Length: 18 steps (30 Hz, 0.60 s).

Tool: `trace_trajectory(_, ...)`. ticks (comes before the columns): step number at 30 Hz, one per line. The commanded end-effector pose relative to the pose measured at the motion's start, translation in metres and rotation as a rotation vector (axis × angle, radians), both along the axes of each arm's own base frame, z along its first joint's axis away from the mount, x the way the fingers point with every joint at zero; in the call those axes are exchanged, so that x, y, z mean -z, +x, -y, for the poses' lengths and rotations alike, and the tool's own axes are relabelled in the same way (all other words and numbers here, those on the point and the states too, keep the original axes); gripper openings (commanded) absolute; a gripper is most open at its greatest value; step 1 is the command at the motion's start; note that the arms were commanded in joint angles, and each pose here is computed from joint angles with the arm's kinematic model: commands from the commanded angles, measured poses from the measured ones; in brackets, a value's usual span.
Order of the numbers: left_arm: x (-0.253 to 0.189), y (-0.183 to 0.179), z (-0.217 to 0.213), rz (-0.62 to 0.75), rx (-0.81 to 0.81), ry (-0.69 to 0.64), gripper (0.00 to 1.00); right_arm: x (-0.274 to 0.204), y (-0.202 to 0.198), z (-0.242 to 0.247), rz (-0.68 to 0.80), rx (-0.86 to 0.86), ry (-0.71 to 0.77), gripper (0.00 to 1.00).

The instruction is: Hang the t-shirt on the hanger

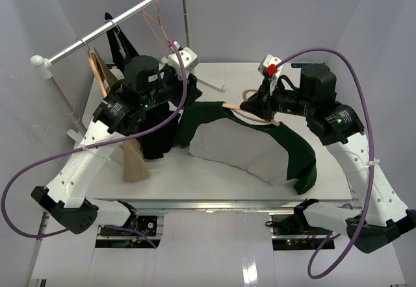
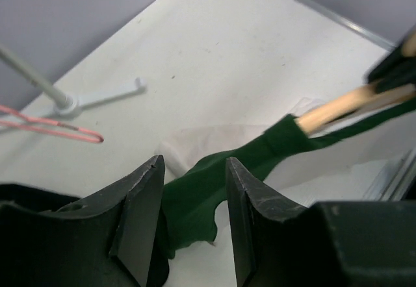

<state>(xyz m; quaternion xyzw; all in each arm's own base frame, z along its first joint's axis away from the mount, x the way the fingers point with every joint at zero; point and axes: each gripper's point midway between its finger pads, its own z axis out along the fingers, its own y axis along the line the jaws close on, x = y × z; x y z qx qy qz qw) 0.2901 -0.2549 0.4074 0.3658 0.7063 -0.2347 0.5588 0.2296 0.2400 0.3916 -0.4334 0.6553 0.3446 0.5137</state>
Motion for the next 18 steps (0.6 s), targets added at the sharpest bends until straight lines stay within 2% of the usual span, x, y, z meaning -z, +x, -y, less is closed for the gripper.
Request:
trace_trajectory(1,-0.03,-0.038,0.017,0.131,0.274,-0.014,0.57,-0.052,-0.009,-0.01,0.126,-0.089,0.097,0.08)
trace_trajectory(4,-0.031,-0.038,0.019,0.159,0.304,0.006,0.61,-0.06,-0.014,-0.017,0.136,-0.163,0.111,0.08)
trace_trajectory(10,-0.018,-0.051,0.025,0.139,0.407,0.041,0.64,-0.06,-0.02,-0.024,0.14,-0.245,0.123,0.08)
trace_trajectory(18,0.012,-0.066,0.035,0.059,0.555,0.085,0.65,-0.054,-0.029,-0.027,0.139,-0.312,0.126,0.08)
